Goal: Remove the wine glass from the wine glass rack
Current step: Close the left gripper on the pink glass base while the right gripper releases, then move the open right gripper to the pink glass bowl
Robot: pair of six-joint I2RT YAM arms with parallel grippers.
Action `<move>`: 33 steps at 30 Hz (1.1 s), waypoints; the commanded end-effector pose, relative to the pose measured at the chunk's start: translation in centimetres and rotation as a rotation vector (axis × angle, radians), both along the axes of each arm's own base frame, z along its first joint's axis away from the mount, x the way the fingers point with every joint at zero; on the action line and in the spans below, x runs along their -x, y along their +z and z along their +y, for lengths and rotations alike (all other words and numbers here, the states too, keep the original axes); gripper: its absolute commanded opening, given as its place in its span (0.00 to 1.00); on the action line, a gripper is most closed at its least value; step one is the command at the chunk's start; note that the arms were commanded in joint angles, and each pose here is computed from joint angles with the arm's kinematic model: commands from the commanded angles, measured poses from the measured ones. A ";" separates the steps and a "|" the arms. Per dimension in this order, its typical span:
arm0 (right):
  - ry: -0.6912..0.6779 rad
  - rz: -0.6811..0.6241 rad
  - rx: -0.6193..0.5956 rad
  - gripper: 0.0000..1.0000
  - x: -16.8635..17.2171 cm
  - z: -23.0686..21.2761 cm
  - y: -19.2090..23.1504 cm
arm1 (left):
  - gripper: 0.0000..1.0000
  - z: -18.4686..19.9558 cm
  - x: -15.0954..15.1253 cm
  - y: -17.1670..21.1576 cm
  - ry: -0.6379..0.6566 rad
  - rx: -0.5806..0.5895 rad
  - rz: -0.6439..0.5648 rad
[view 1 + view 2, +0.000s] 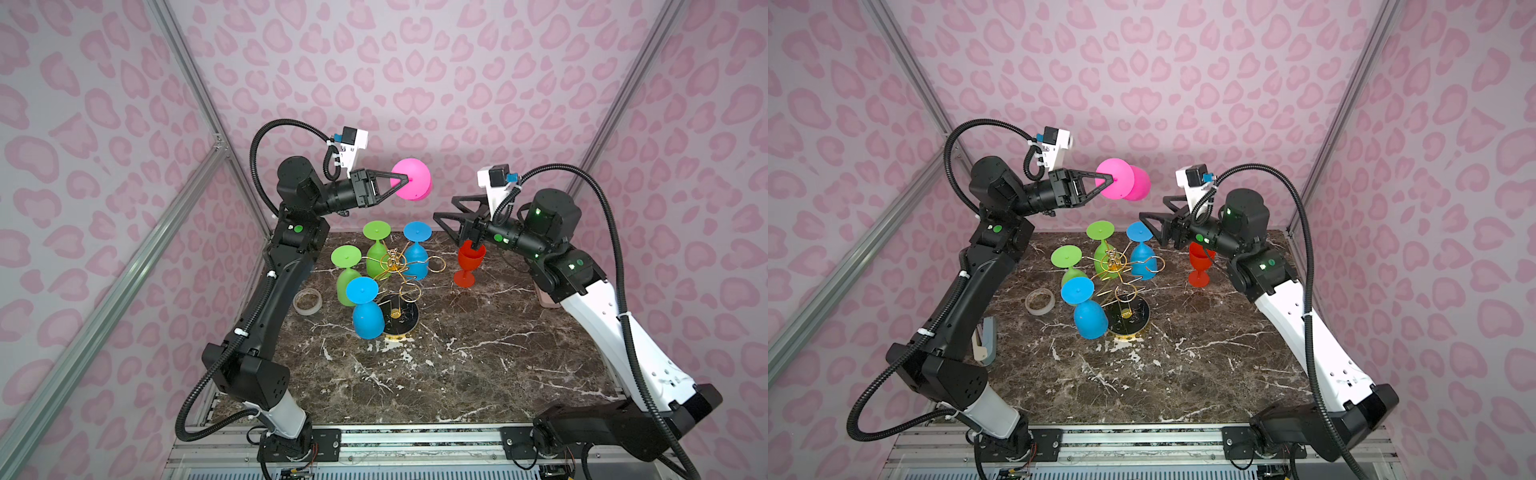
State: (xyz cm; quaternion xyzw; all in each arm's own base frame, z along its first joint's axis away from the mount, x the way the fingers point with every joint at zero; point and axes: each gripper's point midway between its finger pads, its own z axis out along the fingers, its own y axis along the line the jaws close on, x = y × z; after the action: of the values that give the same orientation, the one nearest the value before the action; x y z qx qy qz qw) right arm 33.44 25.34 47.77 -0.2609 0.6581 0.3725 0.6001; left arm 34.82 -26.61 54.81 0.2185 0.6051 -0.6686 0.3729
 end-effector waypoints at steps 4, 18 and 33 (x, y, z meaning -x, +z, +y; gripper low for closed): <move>-0.145 -0.269 0.092 0.95 -1.7 -1.8 -1.3 | 0.04 0.0 0.0 1.8 -0.011 0.055 -0.018; -0.127 -0.523 0.092 0.99 -5.5 1.2 0.6 | 0.04 -0.6 0.1 2.0 -0.036 0.065 0.009; -0.124 -0.588 0.125 0.99 -8.4 4.5 1.4 | 0.04 -1.2 0.2 1.5 -0.061 0.062 0.038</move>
State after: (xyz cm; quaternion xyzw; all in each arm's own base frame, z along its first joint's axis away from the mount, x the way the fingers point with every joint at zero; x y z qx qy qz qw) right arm 41.45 29.76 48.82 -0.3564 0.4996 0.2081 0.7616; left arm 35.15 -27.86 55.43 0.1956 0.5985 -0.7003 0.3363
